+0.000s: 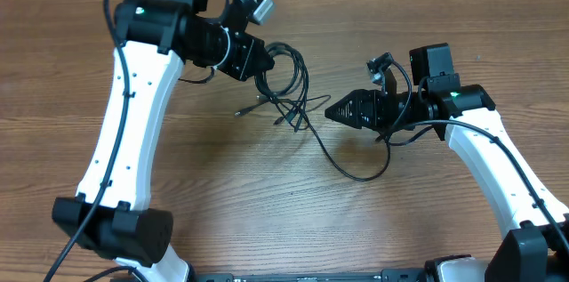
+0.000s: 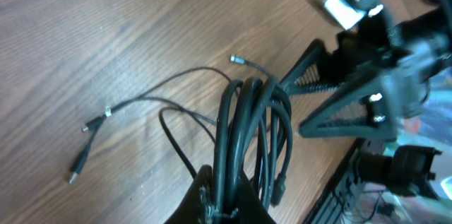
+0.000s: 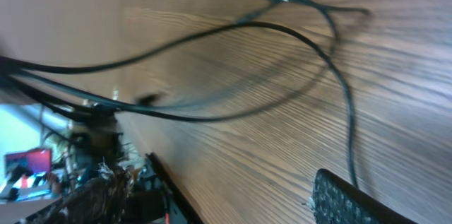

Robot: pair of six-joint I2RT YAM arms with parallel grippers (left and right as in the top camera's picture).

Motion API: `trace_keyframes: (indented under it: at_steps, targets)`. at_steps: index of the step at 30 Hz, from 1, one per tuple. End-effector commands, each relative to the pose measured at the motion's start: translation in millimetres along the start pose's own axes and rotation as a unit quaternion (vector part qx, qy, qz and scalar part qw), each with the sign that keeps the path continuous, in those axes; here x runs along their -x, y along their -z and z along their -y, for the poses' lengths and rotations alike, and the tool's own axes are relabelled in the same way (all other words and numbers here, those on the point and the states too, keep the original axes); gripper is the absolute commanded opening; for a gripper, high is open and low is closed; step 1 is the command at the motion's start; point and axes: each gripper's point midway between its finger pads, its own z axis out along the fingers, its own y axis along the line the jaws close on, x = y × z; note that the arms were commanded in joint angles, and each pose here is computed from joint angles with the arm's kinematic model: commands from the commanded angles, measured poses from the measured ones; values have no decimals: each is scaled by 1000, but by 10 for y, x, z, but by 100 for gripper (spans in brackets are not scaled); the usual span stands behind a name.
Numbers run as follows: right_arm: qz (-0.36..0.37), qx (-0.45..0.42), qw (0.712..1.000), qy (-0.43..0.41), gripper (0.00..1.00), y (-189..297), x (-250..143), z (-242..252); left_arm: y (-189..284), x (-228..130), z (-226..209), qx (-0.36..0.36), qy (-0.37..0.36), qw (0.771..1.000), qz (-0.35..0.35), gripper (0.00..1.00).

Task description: Untangle cables

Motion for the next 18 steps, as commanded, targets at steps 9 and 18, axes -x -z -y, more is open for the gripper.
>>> trace_keyframes:
  at_steps: [9,18]
  targets:
    - [4,35,999,22,76,26,40,-151,-186,-303,-62,30,15,996,-82,4]
    - [-7,-71,997,-19,72,39,-76,225,-118,-677,-171,127,106,973,-159,4]
